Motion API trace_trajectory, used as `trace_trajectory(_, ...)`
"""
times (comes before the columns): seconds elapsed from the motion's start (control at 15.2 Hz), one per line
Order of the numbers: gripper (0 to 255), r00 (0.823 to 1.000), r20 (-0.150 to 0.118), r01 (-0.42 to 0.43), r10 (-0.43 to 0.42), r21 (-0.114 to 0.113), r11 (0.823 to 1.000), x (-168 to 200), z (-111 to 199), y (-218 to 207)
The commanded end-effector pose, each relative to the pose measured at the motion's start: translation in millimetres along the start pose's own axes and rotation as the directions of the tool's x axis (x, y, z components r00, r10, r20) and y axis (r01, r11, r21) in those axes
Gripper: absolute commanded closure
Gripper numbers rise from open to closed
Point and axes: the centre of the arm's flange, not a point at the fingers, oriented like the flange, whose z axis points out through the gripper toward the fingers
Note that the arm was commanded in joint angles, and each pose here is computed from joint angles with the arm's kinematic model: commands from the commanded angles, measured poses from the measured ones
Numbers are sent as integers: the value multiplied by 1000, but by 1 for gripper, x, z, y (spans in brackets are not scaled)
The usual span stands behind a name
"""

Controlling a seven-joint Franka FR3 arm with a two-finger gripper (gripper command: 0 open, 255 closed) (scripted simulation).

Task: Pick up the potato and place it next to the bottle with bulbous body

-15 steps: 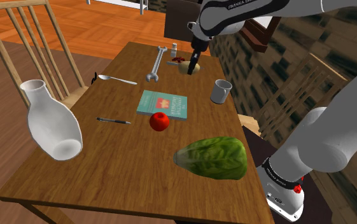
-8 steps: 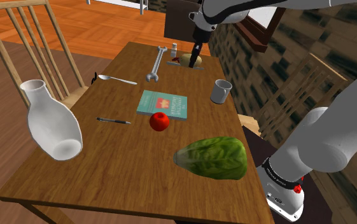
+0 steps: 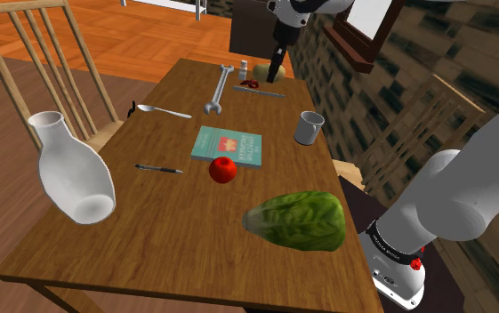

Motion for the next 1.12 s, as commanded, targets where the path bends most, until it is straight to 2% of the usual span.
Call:
trace_trajectory(0.0,255,1000,0,0,0,0,1000,1,-10,1)
trace_trajectory(1.06,255,1000,0,0,0,0,1000,10,-94,5)
